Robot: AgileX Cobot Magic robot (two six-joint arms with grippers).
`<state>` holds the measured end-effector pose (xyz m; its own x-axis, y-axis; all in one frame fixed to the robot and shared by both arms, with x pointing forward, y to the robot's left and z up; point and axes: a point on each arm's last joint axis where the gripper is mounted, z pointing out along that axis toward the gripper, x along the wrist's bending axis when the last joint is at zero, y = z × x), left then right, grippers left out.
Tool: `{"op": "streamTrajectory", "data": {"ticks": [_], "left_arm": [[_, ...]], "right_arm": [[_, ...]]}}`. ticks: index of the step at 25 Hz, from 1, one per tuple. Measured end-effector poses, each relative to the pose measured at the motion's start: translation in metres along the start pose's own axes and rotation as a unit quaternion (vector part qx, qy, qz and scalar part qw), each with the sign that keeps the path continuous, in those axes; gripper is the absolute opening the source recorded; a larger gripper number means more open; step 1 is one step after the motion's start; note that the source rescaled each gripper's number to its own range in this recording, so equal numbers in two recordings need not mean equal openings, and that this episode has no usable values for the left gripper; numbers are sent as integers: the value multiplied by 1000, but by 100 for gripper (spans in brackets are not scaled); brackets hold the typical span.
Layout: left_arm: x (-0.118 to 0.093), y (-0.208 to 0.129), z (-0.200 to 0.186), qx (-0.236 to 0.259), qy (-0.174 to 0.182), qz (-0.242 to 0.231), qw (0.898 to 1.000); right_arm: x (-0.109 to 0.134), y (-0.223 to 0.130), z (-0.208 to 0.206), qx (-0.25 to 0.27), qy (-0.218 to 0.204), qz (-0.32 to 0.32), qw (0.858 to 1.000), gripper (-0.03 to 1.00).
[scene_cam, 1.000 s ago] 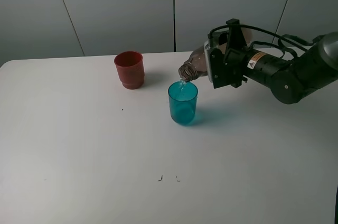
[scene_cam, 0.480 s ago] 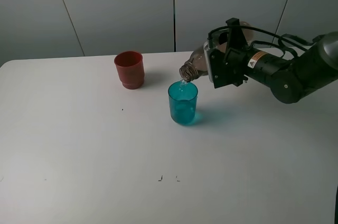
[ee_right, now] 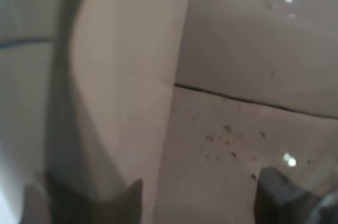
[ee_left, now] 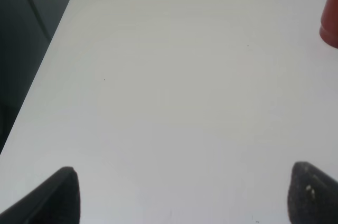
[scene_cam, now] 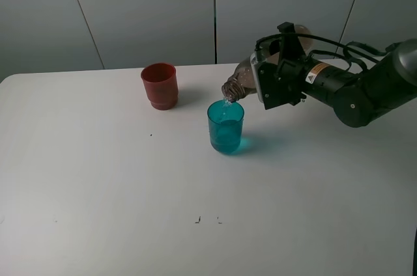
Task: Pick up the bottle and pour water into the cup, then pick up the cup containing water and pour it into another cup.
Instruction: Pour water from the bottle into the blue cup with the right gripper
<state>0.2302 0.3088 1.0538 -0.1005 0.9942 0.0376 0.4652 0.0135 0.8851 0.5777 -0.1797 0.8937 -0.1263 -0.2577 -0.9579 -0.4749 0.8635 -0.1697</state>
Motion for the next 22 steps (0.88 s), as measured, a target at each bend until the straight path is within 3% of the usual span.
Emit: {"op": "streamTrajectory", "data": {"ticks": [22], "left_arm": [[0,0,0,0,0,-1,1000]], "right_arm": [[-1,0,0,1,-5,-41,999,0]]}}
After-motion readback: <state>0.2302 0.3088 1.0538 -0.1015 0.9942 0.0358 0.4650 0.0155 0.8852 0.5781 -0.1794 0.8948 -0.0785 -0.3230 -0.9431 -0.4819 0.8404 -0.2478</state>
